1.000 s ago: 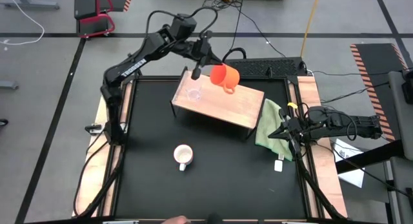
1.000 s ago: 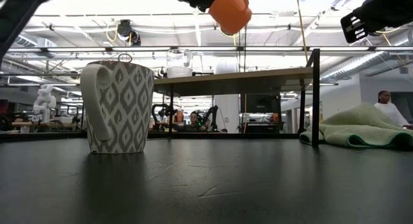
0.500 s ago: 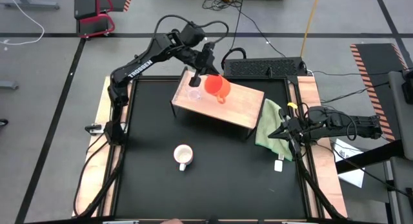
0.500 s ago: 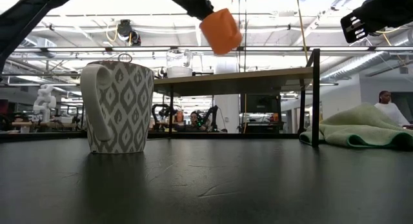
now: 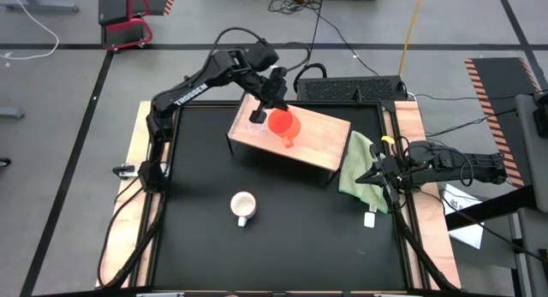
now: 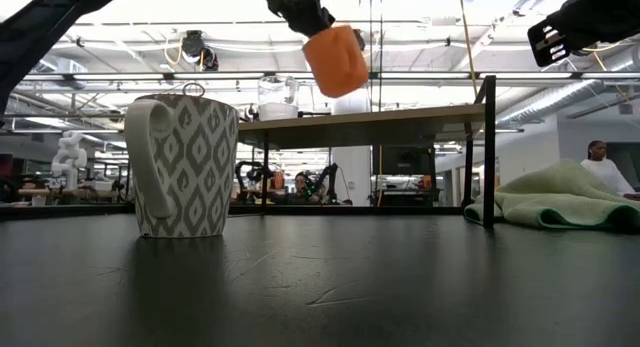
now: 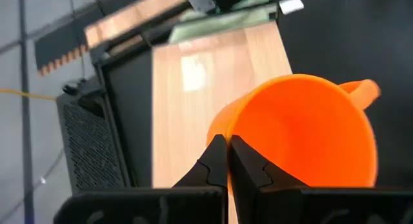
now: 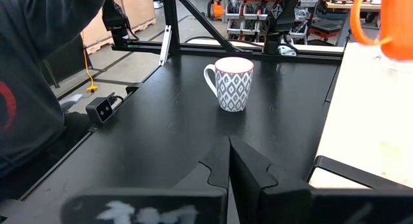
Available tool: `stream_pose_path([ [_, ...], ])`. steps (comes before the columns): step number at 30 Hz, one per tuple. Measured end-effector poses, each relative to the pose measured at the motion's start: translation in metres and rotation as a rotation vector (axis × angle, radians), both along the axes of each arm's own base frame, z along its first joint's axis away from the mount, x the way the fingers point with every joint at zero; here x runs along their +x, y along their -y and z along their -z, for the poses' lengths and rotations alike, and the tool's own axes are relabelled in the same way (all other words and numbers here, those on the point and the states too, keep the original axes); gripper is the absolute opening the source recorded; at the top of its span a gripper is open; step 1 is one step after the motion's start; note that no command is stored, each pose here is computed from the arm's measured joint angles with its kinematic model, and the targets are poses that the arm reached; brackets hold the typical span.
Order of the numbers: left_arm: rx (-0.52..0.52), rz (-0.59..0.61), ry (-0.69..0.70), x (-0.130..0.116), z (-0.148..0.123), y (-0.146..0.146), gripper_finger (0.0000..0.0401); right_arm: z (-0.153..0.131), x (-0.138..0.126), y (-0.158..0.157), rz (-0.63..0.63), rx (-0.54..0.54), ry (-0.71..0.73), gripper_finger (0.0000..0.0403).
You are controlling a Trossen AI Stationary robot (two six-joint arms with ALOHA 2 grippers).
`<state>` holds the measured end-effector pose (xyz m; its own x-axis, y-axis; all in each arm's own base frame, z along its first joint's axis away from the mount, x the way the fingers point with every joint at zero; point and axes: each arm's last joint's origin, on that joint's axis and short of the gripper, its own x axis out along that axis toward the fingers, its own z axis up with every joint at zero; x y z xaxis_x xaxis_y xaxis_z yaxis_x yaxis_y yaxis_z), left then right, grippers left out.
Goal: Stack small to large cups/mugs on shelf
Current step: Put the orange mug on the shelf
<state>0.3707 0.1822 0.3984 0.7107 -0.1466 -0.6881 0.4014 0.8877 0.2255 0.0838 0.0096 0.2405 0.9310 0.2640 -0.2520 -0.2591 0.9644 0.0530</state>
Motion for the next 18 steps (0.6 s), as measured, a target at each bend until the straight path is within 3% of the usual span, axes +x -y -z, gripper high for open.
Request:
stream_pose_path([
  [6,-0.015,-0.005,-0.067,0.005,0.014,-0.002,0.0000,0.001,0.001,0.000,0.000,0.000,-0.009,0.0000],
  [18,-0.016,0.006,-0.077,0.007,0.015,0.003,0.0000,0.002,0.005,0.000,0.000,-0.001,-0.035,0.0000],
])
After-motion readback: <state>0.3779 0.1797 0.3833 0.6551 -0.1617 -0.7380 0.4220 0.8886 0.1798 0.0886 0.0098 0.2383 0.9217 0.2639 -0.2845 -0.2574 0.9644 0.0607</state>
